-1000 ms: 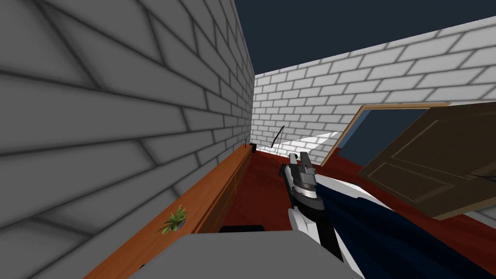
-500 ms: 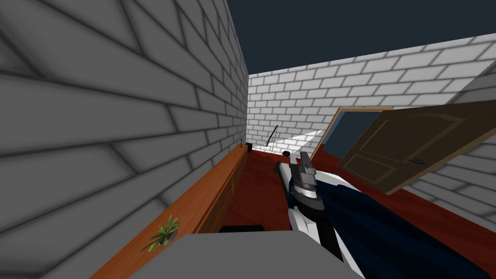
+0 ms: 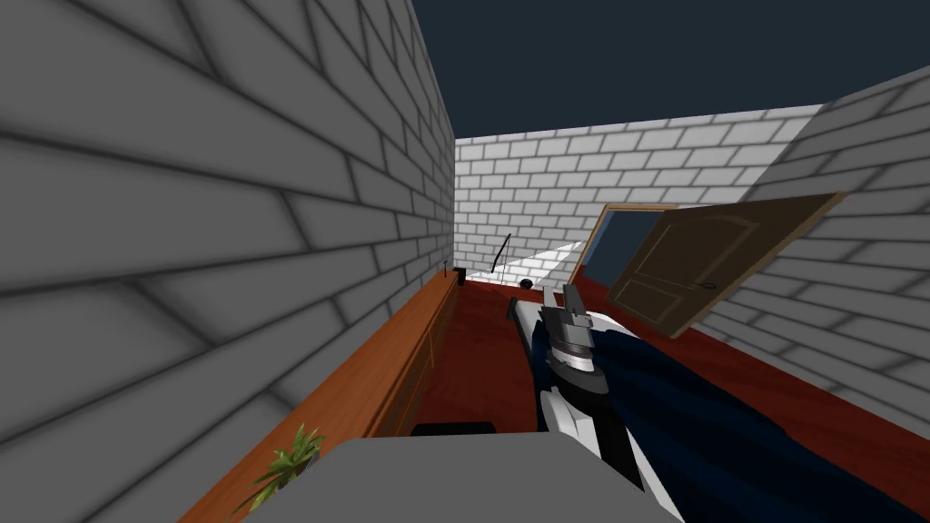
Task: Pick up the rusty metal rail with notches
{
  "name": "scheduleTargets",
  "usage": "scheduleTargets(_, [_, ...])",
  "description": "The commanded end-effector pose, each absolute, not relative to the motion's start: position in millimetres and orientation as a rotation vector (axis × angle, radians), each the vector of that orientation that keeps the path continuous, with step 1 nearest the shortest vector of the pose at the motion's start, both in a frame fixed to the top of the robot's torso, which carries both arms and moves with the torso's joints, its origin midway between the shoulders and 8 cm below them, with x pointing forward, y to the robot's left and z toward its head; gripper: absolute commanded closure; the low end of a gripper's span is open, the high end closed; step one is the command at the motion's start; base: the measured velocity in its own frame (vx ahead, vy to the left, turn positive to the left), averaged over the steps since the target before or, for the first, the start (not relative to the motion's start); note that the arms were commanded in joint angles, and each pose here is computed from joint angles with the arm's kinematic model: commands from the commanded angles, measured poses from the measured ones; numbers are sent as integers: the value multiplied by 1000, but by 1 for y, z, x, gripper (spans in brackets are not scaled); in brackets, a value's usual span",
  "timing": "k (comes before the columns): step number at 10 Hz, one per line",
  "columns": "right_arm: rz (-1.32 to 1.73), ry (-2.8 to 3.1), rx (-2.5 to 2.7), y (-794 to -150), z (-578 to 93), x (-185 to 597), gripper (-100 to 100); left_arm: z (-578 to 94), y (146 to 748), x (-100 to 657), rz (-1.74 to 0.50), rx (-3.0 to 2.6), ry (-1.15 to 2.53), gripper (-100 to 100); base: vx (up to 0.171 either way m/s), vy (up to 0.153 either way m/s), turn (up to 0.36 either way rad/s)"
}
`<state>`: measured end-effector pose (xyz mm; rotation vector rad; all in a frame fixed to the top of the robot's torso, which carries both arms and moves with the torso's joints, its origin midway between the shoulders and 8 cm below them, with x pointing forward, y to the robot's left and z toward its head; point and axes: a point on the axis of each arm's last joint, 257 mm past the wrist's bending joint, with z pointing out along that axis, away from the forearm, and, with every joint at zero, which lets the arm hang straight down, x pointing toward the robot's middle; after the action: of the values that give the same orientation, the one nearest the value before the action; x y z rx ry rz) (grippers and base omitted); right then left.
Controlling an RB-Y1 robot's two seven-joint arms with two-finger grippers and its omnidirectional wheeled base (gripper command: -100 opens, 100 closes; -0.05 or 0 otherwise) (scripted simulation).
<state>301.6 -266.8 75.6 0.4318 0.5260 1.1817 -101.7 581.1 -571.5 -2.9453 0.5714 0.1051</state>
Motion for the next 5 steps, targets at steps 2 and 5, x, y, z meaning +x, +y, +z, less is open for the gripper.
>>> scheduleTargets(2, [1182, 526, 432, -267, 76, 302, 0, -572, 567, -128, 149, -3029, 457, -100, -26, 53, -164])
scheduleTargets(5, [1182, 526, 432, -267, 76, 302, 0, -572, 548, -154, 202, -3131, 289, -100, -28, 34, -144])
